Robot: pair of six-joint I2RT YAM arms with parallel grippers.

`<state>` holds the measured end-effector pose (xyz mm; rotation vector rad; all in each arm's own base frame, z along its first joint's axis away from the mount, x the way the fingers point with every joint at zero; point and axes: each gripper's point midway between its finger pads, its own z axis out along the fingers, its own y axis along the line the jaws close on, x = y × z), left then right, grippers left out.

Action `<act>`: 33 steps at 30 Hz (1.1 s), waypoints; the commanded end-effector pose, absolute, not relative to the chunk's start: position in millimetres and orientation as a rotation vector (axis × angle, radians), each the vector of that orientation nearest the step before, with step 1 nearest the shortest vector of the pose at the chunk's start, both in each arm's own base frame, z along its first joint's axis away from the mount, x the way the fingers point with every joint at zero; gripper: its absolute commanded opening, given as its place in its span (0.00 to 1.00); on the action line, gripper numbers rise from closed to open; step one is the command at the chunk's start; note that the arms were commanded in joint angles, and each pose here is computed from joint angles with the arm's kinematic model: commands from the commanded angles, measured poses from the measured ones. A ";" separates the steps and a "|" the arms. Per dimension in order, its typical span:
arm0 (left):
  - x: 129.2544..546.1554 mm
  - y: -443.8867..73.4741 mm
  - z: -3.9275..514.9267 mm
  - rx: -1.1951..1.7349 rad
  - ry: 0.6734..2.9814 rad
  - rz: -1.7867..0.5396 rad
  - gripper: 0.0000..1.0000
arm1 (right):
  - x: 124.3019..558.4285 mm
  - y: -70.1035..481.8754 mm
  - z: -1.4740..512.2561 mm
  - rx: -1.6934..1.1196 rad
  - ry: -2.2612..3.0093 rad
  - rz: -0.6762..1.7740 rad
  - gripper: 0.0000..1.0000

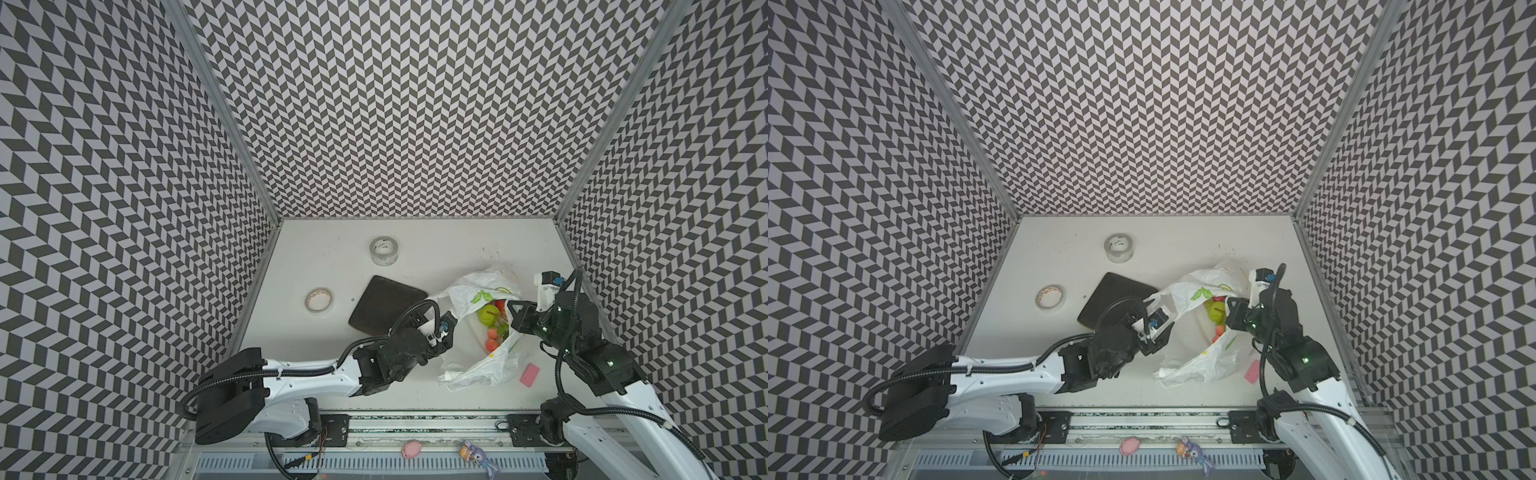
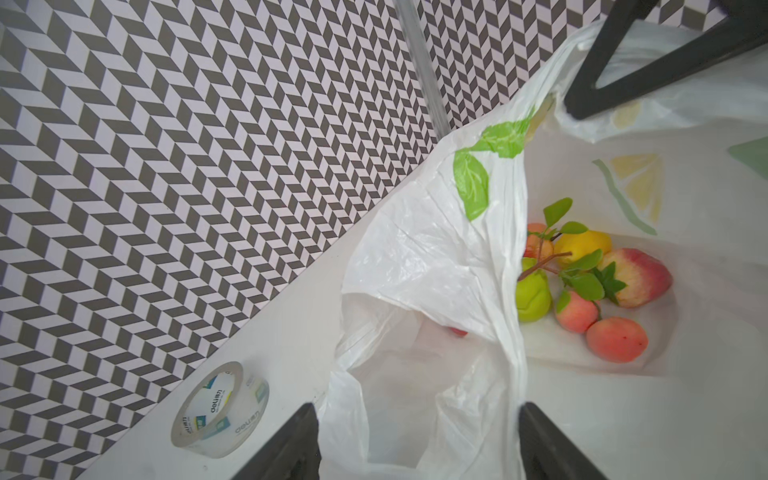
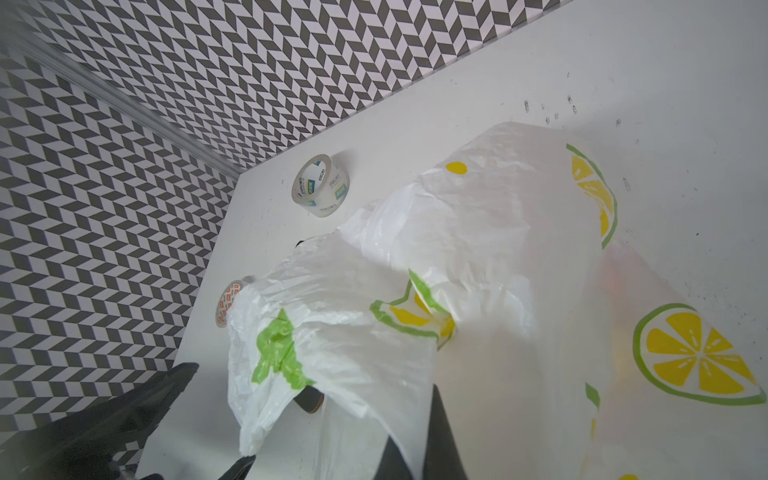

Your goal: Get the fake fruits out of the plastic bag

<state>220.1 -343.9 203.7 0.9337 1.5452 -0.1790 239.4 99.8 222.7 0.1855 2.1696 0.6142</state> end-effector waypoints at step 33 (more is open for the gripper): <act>267.7 -362.8 221.8 0.958 1.509 -0.109 0.06 | 249.5 96.9 264.5 0.159 2.037 0.598 0.00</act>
